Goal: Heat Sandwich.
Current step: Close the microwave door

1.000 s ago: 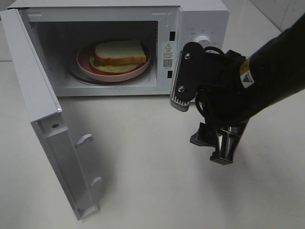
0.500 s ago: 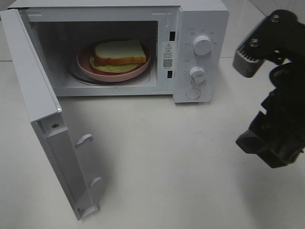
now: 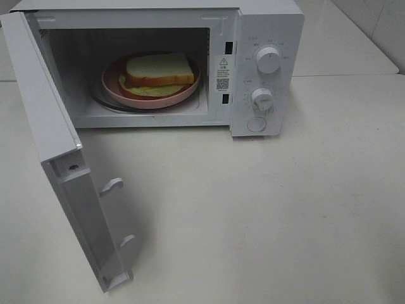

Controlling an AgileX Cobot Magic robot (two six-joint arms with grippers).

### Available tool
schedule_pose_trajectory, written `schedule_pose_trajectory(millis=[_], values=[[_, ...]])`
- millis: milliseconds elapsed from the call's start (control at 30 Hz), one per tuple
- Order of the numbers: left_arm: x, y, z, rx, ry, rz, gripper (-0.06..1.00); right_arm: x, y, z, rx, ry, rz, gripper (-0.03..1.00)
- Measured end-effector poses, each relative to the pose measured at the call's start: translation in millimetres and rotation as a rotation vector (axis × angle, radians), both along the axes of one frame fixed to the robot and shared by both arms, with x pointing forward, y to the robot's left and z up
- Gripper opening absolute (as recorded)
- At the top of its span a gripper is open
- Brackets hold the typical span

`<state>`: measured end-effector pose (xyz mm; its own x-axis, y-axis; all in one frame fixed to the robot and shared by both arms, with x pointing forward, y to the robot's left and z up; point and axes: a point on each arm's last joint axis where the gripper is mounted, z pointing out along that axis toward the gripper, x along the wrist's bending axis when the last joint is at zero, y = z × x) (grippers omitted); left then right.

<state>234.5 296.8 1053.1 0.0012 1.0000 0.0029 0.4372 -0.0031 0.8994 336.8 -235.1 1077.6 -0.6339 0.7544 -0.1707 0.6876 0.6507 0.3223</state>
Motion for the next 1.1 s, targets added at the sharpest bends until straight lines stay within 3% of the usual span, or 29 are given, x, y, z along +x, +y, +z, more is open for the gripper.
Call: schedule_pose_trajectory(millis=[233, 433, 600, 733, 833, 1100], values=[[0.0, 0.0, 0.0, 0.0, 0.0, 0.0, 0.99, -18.7, -10.5, 8.4, 0.075, -0.011, -0.009, 0.74], [0.0, 0.0, 0.0, 0.0, 0.0, 0.0, 0.99, -42.5, -27.8, 18.1, 0.183, -0.104, -0.002, 0.74], [0.0, 0.0, 0.0, 0.0, 0.0, 0.0, 0.99, -54.3, -37.7, 8.6, 0.215, -0.123, -0.026, 0.74], [0.0, 0.0, 0.0, 0.0, 0.0, 0.0, 0.99, -62.5, -47.2, -24.9, 0.198, -0.077, -0.131, 0.74], [0.0, 0.0, 0.0, 0.0, 0.0, 0.0, 0.99, -64.7, -50.7, -28.9, 0.198, -0.077, -0.18, 0.74], [0.0, 0.0, 0.0, 0.0, 0.0, 0.0, 0.99, -72.7, -63.4, -26.9, 0.255, -0.225, -0.361, 0.74]])
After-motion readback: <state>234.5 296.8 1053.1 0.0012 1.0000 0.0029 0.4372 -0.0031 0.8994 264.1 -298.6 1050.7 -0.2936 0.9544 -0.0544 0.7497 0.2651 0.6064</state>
